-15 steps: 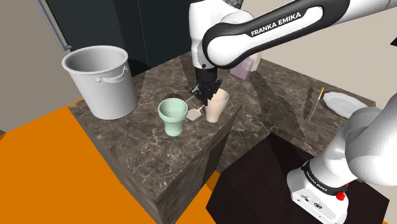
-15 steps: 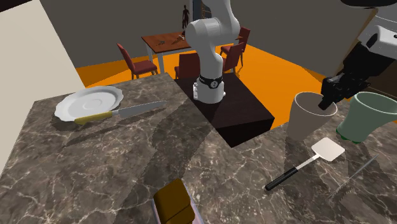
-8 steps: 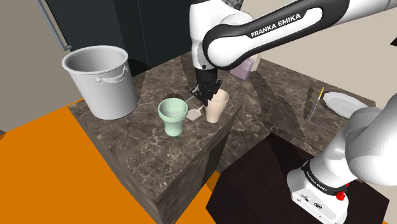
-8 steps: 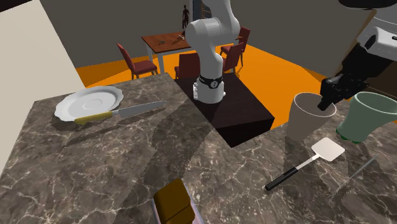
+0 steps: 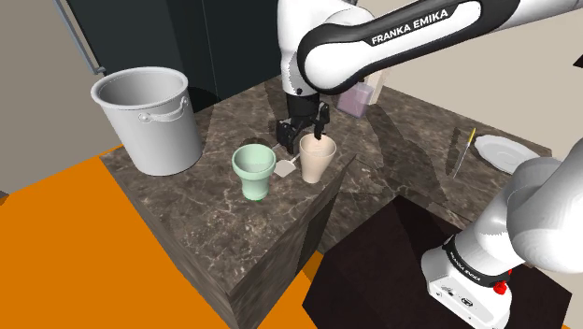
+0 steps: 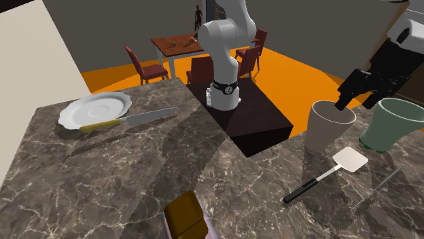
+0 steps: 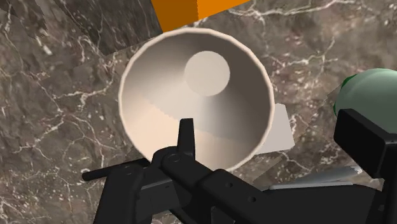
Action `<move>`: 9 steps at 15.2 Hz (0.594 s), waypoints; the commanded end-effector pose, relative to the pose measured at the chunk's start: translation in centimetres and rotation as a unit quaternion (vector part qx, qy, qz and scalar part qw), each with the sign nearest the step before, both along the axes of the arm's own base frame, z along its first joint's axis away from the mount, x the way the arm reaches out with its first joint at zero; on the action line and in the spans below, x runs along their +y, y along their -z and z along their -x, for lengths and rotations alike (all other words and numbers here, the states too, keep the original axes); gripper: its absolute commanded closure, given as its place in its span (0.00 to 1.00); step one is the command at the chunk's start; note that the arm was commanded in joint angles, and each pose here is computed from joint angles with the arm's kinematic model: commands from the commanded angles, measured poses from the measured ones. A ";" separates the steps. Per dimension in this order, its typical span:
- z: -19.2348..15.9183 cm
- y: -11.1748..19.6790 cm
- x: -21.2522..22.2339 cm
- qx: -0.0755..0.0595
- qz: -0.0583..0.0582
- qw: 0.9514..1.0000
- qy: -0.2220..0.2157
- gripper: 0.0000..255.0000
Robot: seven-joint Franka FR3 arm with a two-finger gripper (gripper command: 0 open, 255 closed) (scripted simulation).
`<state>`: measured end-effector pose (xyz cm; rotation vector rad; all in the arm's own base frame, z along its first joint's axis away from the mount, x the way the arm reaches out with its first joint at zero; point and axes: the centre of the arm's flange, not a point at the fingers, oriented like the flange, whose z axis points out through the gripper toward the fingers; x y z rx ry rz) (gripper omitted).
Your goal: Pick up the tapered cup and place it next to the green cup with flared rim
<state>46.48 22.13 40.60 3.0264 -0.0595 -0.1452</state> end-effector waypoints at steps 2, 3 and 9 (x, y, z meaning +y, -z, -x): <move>-0.4 -3.4 0.4 0.000 0.000 1.000 0.000 0.00; -0.4 -3.4 0.4 0.000 0.000 1.000 0.000 0.00; -0.4 -3.4 0.4 0.000 0.000 1.000 0.000 0.00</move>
